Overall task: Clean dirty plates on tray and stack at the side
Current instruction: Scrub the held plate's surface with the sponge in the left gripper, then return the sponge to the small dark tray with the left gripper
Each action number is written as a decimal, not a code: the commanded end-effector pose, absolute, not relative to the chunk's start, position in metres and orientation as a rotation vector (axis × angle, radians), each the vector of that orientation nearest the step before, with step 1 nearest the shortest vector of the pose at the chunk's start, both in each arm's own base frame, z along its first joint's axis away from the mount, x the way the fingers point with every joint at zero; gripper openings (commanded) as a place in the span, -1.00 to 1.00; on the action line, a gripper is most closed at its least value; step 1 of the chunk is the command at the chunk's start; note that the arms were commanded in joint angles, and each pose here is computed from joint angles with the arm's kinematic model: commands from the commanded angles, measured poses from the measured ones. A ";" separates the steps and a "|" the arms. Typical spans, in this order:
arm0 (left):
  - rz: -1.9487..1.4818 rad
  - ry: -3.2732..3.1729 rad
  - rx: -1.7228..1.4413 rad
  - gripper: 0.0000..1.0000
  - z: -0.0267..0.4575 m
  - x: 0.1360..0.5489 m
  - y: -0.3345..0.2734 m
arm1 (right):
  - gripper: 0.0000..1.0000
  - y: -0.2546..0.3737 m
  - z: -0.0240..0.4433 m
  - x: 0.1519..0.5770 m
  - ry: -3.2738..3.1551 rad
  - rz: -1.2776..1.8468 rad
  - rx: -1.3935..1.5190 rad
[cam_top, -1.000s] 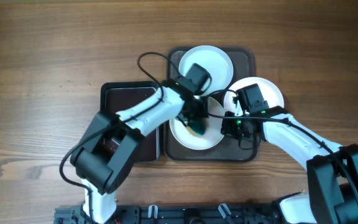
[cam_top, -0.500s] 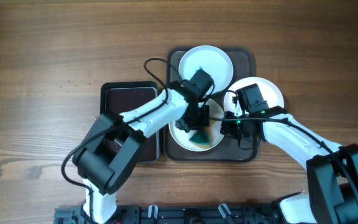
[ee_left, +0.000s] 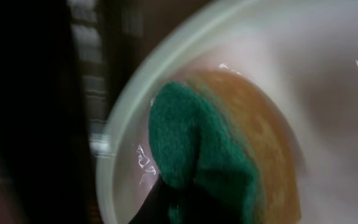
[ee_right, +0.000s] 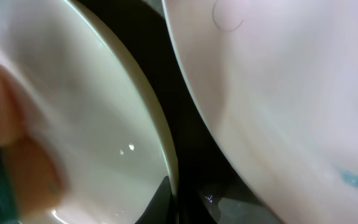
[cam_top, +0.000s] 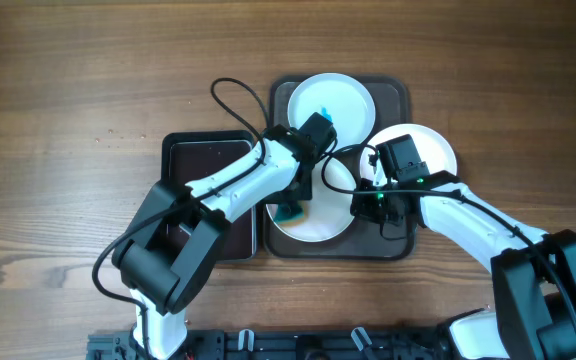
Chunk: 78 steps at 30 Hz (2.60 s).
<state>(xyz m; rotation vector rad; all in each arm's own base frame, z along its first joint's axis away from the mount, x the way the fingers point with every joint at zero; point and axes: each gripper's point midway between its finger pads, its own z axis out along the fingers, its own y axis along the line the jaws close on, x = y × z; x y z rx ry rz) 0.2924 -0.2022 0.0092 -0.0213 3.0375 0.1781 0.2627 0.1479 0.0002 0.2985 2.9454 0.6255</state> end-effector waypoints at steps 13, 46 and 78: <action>-0.406 3.114 -0.286 -0.92 -0.015 0.304 -0.251 | -0.91 0.127 -0.013 0.259 2.976 0.471 0.345; 0.034 3.092 -0.071 -0.92 -0.014 0.288 -0.213 | -0.91 0.125 -0.014 0.253 3.004 0.453 0.278; -0.012 2.970 -0.613 -0.92 0.052 0.288 -0.049 | -0.91 0.125 -0.014 0.253 3.002 0.455 0.274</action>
